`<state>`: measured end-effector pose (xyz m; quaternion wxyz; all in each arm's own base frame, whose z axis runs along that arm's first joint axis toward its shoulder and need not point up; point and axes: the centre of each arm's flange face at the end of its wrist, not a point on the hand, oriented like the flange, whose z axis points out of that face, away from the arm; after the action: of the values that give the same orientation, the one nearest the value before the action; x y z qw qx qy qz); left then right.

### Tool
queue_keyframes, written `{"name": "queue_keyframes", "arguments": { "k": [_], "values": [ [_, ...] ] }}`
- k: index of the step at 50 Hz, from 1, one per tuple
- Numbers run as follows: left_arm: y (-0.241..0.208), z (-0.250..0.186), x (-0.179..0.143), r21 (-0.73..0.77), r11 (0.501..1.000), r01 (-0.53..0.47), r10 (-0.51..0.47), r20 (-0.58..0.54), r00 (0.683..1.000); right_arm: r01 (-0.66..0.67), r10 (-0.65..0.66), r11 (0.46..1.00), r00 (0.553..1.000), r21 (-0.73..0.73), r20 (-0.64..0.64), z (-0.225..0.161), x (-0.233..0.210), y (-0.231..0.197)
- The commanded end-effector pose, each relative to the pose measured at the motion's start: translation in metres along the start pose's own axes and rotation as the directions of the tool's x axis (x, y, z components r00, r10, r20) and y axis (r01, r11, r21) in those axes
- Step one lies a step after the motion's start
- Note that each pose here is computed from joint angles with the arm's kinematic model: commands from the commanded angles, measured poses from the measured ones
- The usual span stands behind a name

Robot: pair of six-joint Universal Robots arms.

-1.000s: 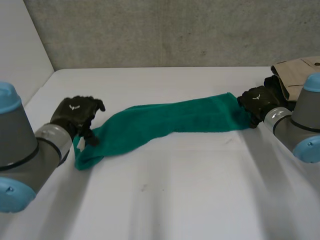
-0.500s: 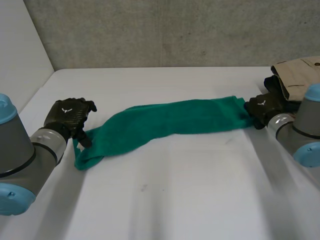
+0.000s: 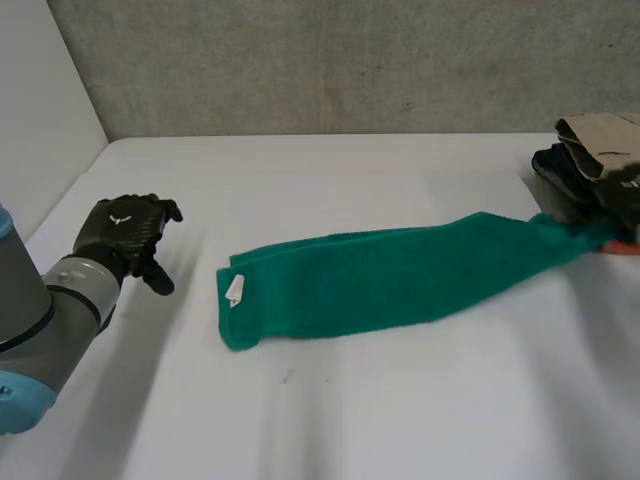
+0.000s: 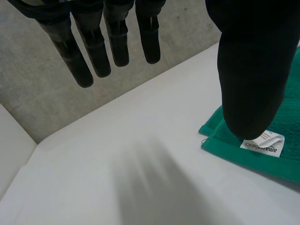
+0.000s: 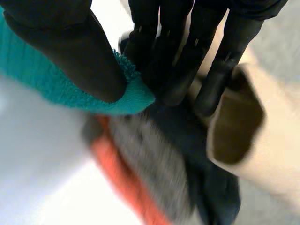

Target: Fold the laundry.

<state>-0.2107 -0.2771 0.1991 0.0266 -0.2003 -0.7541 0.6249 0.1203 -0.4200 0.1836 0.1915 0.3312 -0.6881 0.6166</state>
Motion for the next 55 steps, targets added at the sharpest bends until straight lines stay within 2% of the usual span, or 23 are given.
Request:
{"name": "queue_keyframes", "arguments": {
  "k": [1,2,5,6,8,9,11,16,20,22,25,26,27,29,30,31,33,36,40,45,49,55],
  "values": [
    [-0.002,-0.004,-0.007,0.007,1.000,0.005,-0.005,0.022,1.000,-0.002,-0.026,0.939,0.997,0.345,0.075,-0.027,-0.056,-0.097],
    [-0.003,-0.005,-0.010,0.008,1.000,0.007,-0.007,0.030,1.000,-0.002,-0.061,0.893,0.990,0.450,0.126,-0.041,-0.080,-0.119],
    [-0.003,-0.005,-0.014,0.011,1.000,0.010,-0.010,0.038,0.999,-0.015,-0.133,0.803,0.970,0.596,0.203,-0.065,-0.119,-0.145],
    [-0.003,-0.006,-0.016,0.009,1.000,0.011,-0.012,0.040,0.999,-0.030,-0.189,0.735,0.951,0.677,0.246,-0.083,-0.145,-0.158],
    [-0.002,-0.006,-0.018,0.008,1.000,0.015,-0.015,0.041,0.999,-0.057,-0.242,0.674,0.925,0.737,0.293,-0.101,-0.172,-0.166],
    [-0.001,-0.006,-0.018,0.006,1.000,0.017,-0.017,0.041,0.999,-0.087,-0.291,0.627,0.896,0.774,0.336,-0.118,-0.199,-0.169],
    [0.000,-0.007,-0.018,0.002,1.000,0.020,-0.020,0.040,0.999,-0.118,-0.334,0.607,0.859,0.786,0.387,-0.132,-0.226,-0.167],
    [0.004,-0.008,-0.015,-0.012,1.000,0.023,-0.023,0.031,0.999,-0.124,-0.443,0.639,0.748,0.759,0.495,-0.161,-0.293,-0.143],
    [0.004,-0.008,-0.013,-0.007,1.000,0.021,-0.021,0.024,1.000,-0.068,-0.503,0.655,0.704,0.753,0.501,-0.169,-0.304,-0.137],
    [0.003,-0.008,-0.012,-0.002,1.000,0.020,-0.020,0.022,1.000,-0.041,-0.502,0.671,0.710,0.741,0.494,-0.164,-0.300,-0.138],
    [0.001,-0.007,-0.011,0.009,1.000,0.018,-0.018,0.019,1.000,-0.030,-0.403,0.746,0.775,0.665,0.487,-0.149,-0.282,-0.142],
    [0.000,-0.006,-0.011,0.013,1.000,0.017,-0.017,0.018,1.000,-0.048,-0.358,0.772,0.791,0.634,0.495,-0.145,-0.277,-0.143],
    [-0.001,-0.006,-0.009,0.019,1.000,0.015,-0.015,0.011,1.000,-0.106,-0.255,0.814,0.818,0.570,0.516,-0.139,-0.265,-0.145],
    [-0.004,-0.006,-0.006,0.026,1.000,0.013,-0.013,0.004,1.000,-0.184,-0.144,0.842,0.829,0.507,0.540,-0.135,-0.250,-0.149],
    [-0.004,-0.006,-0.005,0.029,1.000,0.010,-0.010,0.000,1.000,-0.224,-0.091,0.848,0.831,0.480,0.548,-0.132,-0.242,-0.151],
    [-0.006,-0.007,0.001,0.035,0.999,0.008,-0.007,-0.015,1.000,-0.318,0.035,0.855,0.824,0.410,0.565,-0.127,-0.220,-0.152],
    [-0.009,-0.008,0.007,0.047,0.999,0.003,-0.002,-0.034,0.999,-0.373,0.111,0.853,0.813,0.365,0.571,-0.123,-0.206,-0.150],
    [-0.013,-0.012,0.026,0.067,0.998,-0.006,0.012,-0.088,0.996,-0.462,0.236,0.849,0.767,0.258,0.596,-0.118,-0.193,-0.137],
    [-0.016,-0.017,0.057,0.104,0.994,-0.026,0.044,-0.174,0.984,-0.453,0.278,0.873,0.767,0.180,0.578,-0.111,-0.187,-0.116],
    [-0.015,-0.014,0.104,0.170,0.984,-0.058,0.104,-0.276,0.955,-0.345,0.255,0.936,0.800,0.070,0.543,-0.104,-0.186,-0.081],
    [-0.008,0.002,0.124,0.206,0.971,-0.121,0.177,-0.281,0.943,-0.280,0.226,0.960,0.824,0.027,0.519,-0.100,-0.188,-0.064],
    [0.009,0.030,0.142,0.213,0.951,-0.223,0.275,-0.261,0.925,-0.273,0.228,0.962,0.848,0.026,0.479,-0.095,-0.187,-0.058]
  ]
}}
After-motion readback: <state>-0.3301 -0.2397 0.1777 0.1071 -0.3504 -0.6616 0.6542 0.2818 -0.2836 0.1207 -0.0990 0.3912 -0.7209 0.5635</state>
